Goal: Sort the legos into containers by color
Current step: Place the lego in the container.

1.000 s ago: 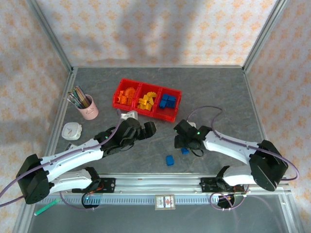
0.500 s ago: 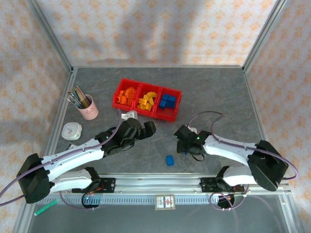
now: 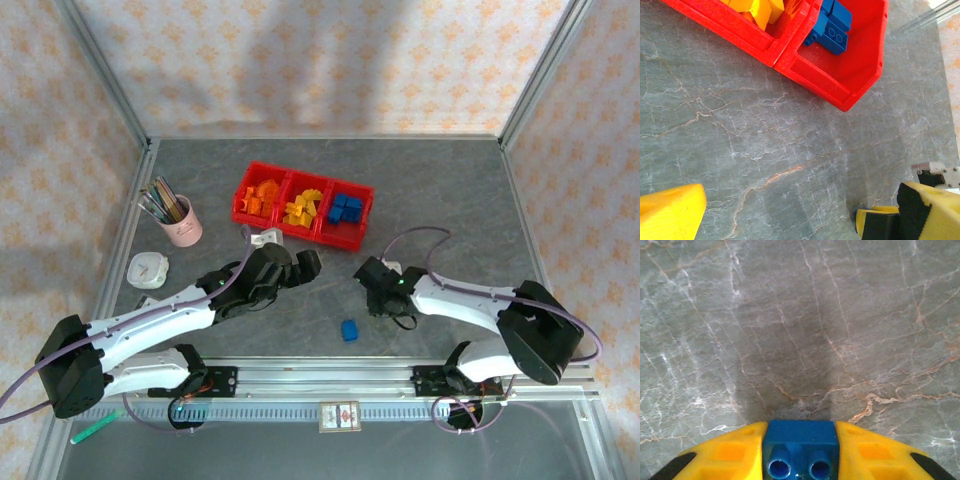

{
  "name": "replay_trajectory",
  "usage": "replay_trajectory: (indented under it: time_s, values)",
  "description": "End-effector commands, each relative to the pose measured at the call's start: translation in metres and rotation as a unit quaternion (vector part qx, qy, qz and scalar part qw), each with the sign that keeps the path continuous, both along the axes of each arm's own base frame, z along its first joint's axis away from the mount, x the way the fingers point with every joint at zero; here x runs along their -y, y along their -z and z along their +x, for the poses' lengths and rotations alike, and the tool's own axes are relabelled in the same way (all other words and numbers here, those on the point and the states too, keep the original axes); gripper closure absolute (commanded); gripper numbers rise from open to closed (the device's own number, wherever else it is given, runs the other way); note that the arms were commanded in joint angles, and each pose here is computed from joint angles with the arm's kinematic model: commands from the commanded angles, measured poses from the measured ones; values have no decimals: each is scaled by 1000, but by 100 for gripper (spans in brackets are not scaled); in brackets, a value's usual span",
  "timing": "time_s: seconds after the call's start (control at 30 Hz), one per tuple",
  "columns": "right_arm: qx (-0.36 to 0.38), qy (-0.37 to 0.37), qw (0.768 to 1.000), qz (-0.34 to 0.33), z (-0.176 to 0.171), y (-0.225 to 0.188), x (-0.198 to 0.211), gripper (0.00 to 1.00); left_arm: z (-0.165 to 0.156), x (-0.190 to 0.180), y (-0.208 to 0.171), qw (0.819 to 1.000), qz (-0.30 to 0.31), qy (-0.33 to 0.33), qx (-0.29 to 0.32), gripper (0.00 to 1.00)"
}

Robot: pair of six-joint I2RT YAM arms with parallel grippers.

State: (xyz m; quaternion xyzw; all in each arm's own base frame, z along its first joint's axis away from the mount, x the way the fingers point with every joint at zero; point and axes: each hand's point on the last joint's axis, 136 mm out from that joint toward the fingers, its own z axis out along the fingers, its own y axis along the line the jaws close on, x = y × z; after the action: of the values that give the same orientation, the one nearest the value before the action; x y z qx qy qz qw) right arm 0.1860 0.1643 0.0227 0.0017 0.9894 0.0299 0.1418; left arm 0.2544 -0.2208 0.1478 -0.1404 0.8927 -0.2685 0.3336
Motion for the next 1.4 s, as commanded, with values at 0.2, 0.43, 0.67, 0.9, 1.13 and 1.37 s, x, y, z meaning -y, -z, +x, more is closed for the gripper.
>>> replay_trajectory:
  time_s: [0.2, 0.43, 0.67, 0.9, 1.13, 1.37]
  values:
    - [101, -4, 995, -11, 54, -72, -18, 67, 18, 3, -33, 999, 18, -6, 44, 1]
    - [155, 6, 988, -1, 128, -120, -35, 66, 36, -8, -51, 998, 29, -14, 61, 1]
    - [164, 12, 986, 4, 204, -124, -53, 65, 55, -26, -57, 997, 19, -34, 71, 1]
    - [162, 15, 987, -6, 262, -106, -61, 64, 67, -32, -58, 996, 24, -38, 76, 1]
    - [163, 16, 986, -9, 294, -91, -67, 62, 72, -31, -54, 996, 25, -37, 73, 1]
    - [172, 18, 985, -13, 312, -93, -71, 50, 73, -33, -54, 996, 27, -38, 74, 1]
